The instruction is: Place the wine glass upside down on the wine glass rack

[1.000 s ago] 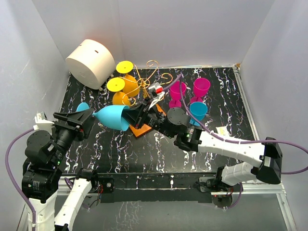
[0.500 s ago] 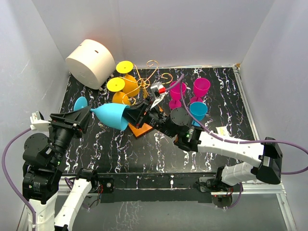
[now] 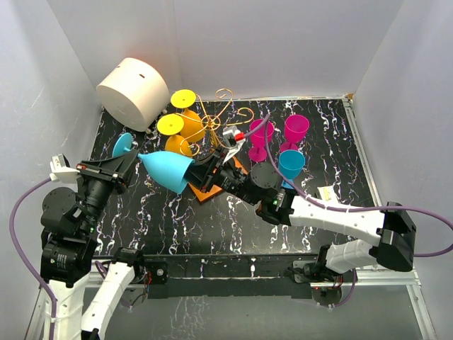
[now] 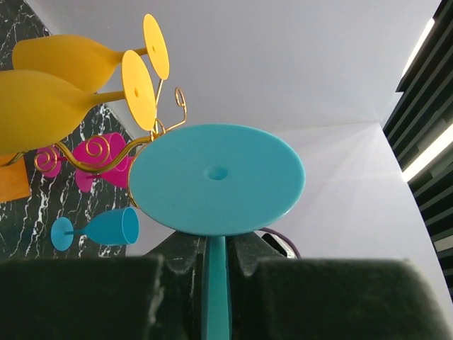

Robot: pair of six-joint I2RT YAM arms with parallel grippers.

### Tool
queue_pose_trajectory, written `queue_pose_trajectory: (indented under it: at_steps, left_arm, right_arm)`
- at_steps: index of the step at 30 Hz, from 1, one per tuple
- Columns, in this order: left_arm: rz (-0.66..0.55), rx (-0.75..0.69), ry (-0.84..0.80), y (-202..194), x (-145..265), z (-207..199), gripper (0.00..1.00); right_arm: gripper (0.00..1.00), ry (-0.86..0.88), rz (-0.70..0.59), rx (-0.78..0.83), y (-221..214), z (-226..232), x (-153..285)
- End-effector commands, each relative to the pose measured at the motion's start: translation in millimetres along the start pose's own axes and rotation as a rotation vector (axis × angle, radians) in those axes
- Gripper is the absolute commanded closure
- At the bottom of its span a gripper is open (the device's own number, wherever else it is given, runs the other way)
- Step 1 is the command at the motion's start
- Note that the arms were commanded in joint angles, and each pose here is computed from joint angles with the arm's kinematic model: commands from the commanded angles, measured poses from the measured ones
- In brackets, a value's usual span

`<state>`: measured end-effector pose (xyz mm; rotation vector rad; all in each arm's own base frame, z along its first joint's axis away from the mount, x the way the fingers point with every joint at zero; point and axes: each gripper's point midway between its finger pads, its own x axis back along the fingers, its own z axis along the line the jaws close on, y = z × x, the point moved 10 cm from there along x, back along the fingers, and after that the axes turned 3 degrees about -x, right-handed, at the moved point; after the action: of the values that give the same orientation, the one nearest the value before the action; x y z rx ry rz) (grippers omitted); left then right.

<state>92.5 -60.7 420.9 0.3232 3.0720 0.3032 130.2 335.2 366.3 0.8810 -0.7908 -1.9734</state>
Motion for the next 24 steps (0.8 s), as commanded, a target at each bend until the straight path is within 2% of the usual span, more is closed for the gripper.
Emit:
queue_pose_trajectory:
  at_steps: [1, 4, 11, 13, 15, 21, 24]
  left_arm:
    - [-0.131, -0.033, -0.076, 12, -9, -12, 1.0]
    - [-0.14, -0.053, -0.1, 13, -7, -15, 1.0]
    - [-0.197, -0.119, -0.129, 18, -1, -22, 1.0]
    - [-0.207, -0.186, -0.153, 19, 0, -26, 1.0]
    - [-0.186, -0.259, -0.201, 19, 0, -35, 1.0]
    - [-0.081, -0.546, -0.307, 15, 0, -52, 1.0]
    - [0.007, -0.722, -0.391, 10, -1, -54, 1.0]
  right_arm:
    - [1.0, 0.19, 0.043, -0.044, 5, 32, 17]
    - [0.99, 0.144, 0.043, -0.047, 8, 30, 18]
    - [0.64, 0.018, 0.035, -0.041, 12, 22, 28]
    - [0.53, 0.006, 0.042, -0.004, 9, 17, 39]
    - [0.47, -0.017, 0.052, 0.018, 5, 11, 52]
    - [0.41, -0.058, 0.107, 0.073, 10, 10, 82]
    - [0.39, -0.057, 0.104, 0.097, 27, 20, 89]
